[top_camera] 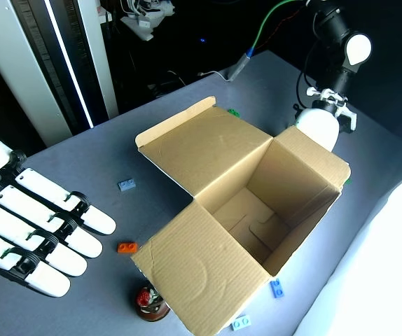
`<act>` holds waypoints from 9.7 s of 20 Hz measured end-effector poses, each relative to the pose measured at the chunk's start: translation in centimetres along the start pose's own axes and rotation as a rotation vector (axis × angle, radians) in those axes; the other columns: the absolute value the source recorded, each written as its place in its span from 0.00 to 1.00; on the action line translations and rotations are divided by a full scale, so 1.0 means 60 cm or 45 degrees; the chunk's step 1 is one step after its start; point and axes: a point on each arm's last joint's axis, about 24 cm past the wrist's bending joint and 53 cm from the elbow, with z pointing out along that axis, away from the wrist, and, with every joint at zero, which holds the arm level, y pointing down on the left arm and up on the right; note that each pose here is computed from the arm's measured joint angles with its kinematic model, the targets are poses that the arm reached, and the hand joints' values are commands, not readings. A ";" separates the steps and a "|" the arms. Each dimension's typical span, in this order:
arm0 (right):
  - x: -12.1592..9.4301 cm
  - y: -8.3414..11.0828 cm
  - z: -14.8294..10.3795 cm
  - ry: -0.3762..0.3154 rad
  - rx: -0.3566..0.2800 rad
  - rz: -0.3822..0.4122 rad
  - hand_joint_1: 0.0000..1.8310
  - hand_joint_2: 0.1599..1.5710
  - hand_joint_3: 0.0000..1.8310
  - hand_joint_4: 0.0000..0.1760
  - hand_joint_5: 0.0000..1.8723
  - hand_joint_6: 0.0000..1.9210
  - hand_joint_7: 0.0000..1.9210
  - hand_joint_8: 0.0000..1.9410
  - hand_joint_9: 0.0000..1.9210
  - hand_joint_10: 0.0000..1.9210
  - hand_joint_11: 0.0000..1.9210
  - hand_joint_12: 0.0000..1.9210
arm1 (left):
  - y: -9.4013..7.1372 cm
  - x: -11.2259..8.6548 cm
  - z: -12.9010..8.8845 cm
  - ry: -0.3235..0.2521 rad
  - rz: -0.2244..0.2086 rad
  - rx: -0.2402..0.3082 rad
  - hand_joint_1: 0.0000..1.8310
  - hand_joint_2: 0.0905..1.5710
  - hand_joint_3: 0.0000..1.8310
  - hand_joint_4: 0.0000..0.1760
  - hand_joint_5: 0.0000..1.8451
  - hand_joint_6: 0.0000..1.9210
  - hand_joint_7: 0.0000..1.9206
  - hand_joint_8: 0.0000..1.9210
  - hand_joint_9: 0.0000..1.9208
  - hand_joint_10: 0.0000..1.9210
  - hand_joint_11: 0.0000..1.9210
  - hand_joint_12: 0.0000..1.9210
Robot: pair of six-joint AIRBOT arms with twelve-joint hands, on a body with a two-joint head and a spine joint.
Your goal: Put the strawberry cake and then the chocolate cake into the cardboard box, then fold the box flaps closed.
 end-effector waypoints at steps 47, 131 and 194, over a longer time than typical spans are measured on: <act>0.001 0.000 0.000 0.000 0.001 -0.005 0.54 0.61 0.00 0.05 0.00 0.00 0.03 0.00 0.02 0.00 0.00 0.07 | -0.079 -0.029 -0.110 -0.036 0.017 0.098 0.71 0.79 0.04 0.00 0.37 0.84 0.30 0.80 0.32 0.84 0.28 0.96; 0.121 -0.176 0.169 0.184 0.282 0.918 0.52 0.61 0.00 0.04 0.00 0.00 0.02 0.00 0.03 0.00 0.00 0.07 | -0.225 -0.372 -0.041 -0.277 0.499 0.176 0.20 0.58 0.01 0.35 0.04 0.00 0.03 0.00 0.05 0.00 0.00 0.28; -0.050 -0.125 0.174 -0.051 0.084 0.899 0.65 0.73 0.00 0.00 0.42 0.59 0.46 0.68 0.33 0.69 0.15 0.94 | -0.058 -0.049 -0.192 -0.064 0.061 0.052 0.00 0.74 0.00 0.06 0.04 0.00 0.04 0.00 0.04 0.00 0.00 0.22</act>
